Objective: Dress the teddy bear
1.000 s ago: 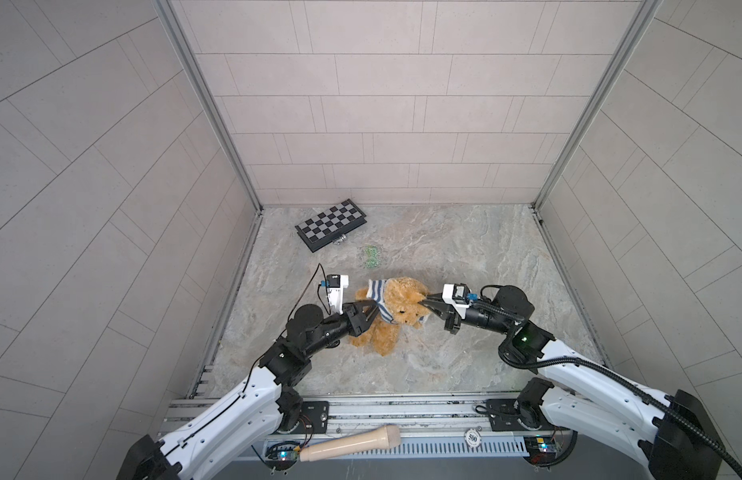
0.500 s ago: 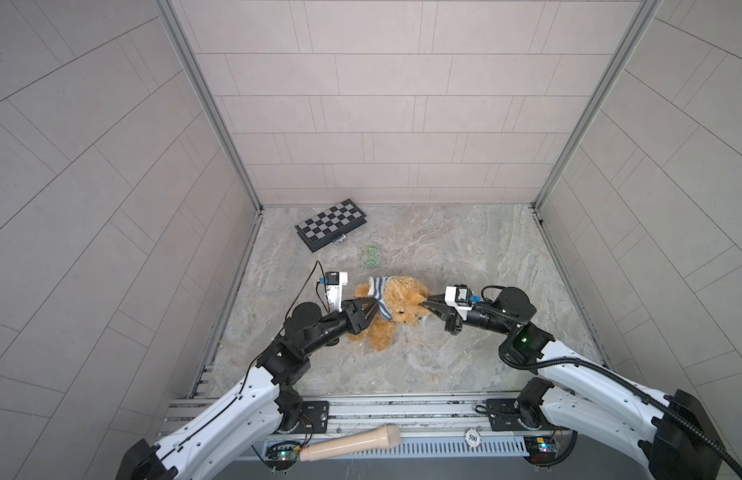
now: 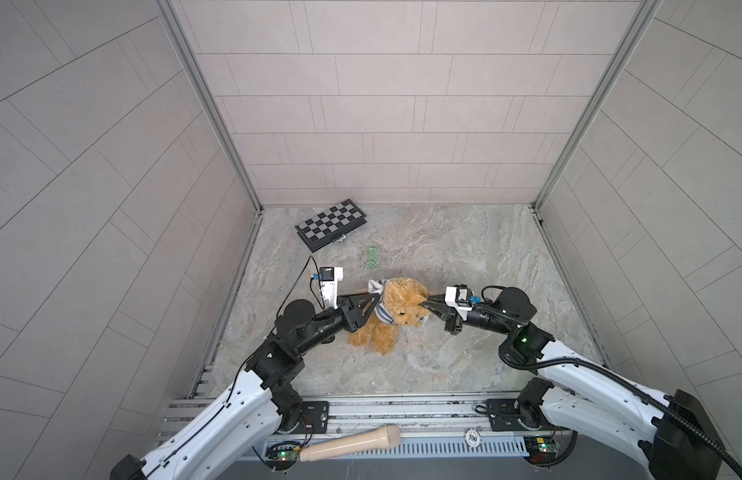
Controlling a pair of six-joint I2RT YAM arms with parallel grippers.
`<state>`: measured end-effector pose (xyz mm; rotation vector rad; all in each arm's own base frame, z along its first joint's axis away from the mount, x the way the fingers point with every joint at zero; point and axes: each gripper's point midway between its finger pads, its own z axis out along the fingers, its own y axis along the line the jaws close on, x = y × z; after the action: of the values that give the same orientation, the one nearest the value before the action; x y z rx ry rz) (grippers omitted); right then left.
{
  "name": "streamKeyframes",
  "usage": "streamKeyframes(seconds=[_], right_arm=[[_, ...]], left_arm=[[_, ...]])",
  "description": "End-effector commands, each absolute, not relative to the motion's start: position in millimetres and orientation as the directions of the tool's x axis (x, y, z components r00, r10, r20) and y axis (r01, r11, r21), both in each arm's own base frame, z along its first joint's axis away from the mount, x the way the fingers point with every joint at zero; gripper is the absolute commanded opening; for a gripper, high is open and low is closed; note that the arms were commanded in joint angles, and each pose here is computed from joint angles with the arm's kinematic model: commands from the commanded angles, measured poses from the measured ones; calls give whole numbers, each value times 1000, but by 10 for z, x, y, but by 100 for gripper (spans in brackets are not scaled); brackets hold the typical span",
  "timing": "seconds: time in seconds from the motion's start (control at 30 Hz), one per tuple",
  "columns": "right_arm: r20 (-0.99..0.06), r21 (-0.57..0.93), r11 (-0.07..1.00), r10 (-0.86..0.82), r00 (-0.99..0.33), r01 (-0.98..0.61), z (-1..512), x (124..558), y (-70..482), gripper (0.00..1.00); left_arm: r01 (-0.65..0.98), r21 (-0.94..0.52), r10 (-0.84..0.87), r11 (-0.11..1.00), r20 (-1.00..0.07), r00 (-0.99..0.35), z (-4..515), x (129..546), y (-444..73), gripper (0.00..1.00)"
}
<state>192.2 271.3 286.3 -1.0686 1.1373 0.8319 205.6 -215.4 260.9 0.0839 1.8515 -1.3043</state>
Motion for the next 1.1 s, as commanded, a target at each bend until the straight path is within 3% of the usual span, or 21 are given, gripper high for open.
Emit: streamKeyframes(seconds=[0.0,0.17,0.67,0.93,1.07], right_arm=[[-946,-297,267,46,320,-917,3083,1833,2733,0],[-944,-300,273,53,325,-914,3096,1825,2718,0],[-954,-277,292,29,298,-915,2961,1908,2734,0],[-954,-278,304,27,300,-911,2956,1900,2708,0],[-951,-288,307,19,308,-907,2949,1889,2691,0]], left_arm=[[504,-723,-384,472,-683,-621,2687,2089,-2164,44],[470,-725,-367,504,-672,-644,2527,2166,-2197,39],[581,-668,-325,465,-740,-589,2757,1946,-2342,45],[601,-674,-269,430,-731,-627,2720,1844,-2505,46],[564,-643,-243,519,-743,-623,2620,1844,-2310,49]])
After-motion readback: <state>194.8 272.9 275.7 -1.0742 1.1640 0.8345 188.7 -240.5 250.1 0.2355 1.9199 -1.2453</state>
